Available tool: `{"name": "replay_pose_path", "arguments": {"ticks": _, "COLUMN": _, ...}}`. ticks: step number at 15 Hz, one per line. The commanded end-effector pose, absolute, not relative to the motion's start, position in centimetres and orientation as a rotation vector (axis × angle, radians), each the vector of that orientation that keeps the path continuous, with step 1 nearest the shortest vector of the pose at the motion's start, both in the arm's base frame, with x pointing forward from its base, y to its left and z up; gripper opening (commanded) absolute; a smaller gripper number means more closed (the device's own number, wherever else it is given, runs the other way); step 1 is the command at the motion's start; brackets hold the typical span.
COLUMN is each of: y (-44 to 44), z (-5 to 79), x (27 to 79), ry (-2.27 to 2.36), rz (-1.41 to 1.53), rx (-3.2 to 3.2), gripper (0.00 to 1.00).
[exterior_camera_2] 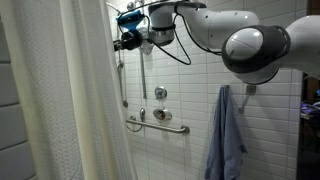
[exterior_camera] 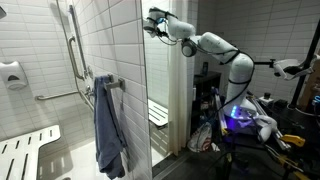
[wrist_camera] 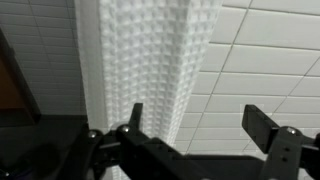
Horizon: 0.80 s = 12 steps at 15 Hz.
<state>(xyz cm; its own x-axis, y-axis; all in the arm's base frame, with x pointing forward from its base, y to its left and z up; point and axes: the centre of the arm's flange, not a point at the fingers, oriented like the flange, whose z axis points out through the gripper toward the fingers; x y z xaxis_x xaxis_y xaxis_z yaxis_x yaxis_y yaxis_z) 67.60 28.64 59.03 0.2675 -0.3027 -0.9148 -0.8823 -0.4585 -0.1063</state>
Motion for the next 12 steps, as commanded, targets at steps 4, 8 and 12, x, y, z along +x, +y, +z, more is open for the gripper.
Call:
{"name": "replay_pose_path", "arguments": {"ticks": 4, "y": 26.2, "z": 59.2, "x": 64.7, "ry": 1.192, "rz": 1.286, "rx": -1.770, "gripper": 1.00}}
{"name": "replay_pose_path", "arguments": {"ticks": 8, "y": 26.6, "z": 59.3, "x": 63.4, "ry": 1.190, "rz": 1.392, "rx": -1.688, "gripper": 1.00}}
{"name": "replay_pose_path", "arguments": {"ticks": 12, "y": 27.1, "z": 59.6, "x": 62.6, "ry": 1.207, "rz": 1.462, "rx": -1.611, "gripper": 1.00}}
